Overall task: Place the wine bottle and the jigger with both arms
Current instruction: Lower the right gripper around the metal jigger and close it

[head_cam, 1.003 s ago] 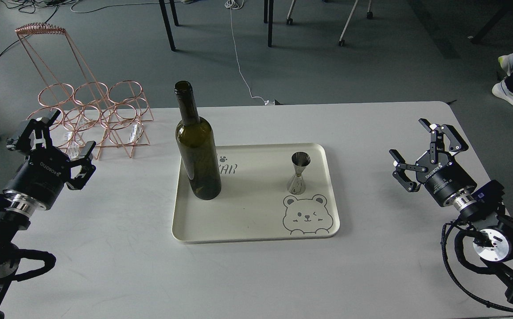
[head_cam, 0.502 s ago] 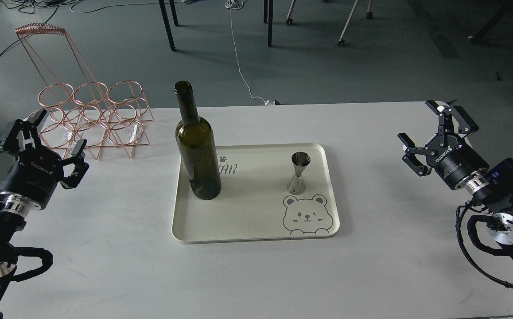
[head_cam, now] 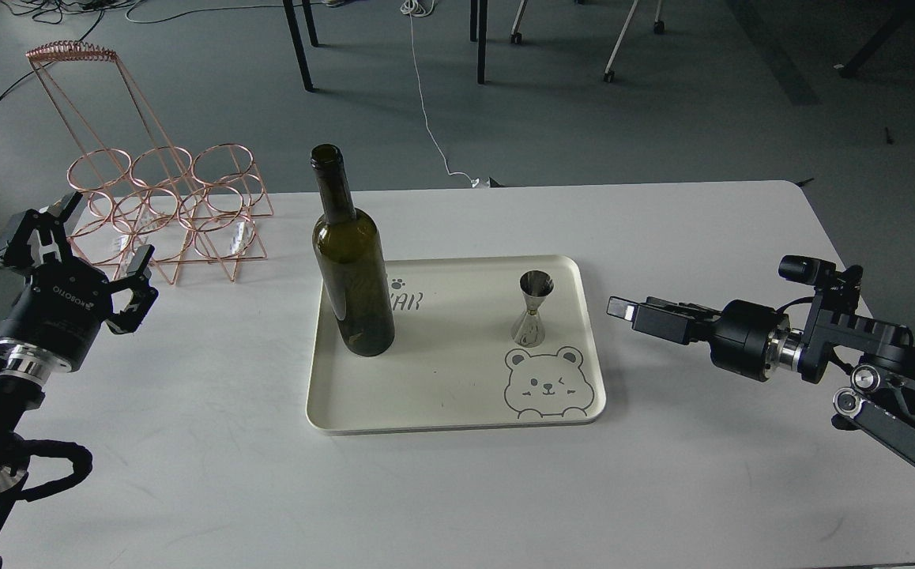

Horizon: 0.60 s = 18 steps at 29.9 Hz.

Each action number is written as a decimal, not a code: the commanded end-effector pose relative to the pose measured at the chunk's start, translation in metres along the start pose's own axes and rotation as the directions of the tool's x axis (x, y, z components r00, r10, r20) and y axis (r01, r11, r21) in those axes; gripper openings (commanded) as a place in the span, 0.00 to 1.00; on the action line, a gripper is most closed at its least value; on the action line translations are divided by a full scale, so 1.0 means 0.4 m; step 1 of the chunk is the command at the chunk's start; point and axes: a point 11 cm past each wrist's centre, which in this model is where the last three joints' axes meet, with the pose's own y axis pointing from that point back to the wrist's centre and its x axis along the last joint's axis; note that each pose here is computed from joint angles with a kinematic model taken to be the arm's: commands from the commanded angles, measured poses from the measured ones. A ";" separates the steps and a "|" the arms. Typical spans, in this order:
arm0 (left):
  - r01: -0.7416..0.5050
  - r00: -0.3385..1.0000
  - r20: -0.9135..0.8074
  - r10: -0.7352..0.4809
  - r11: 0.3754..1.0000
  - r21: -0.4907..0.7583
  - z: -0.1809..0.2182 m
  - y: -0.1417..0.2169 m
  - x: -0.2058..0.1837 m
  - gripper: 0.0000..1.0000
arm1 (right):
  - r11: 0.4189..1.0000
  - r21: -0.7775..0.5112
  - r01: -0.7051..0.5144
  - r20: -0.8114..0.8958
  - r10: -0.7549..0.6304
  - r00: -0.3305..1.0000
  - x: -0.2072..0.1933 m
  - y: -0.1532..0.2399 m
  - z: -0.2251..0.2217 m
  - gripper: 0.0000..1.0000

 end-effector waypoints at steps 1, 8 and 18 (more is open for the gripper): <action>-0.001 1.000 0.001 0.001 1.000 0.003 -0.002 0.001 0.001 0.98 | 0.999 0.026 -0.021 -0.262 0.027 0.965 -0.028 -0.018 -0.013 0.99; 0.008 1.000 0.001 -0.009 1.000 0.005 -0.001 0.003 -0.001 0.98 | 0.998 0.065 -0.015 -0.323 0.035 0.946 -0.050 -0.081 -0.041 0.99; 0.007 1.000 0.008 -0.007 1.000 0.004 0.007 0.004 0.004 0.98 | 0.994 0.108 -0.004 -0.338 0.040 0.940 -0.070 -0.205 -0.095 0.95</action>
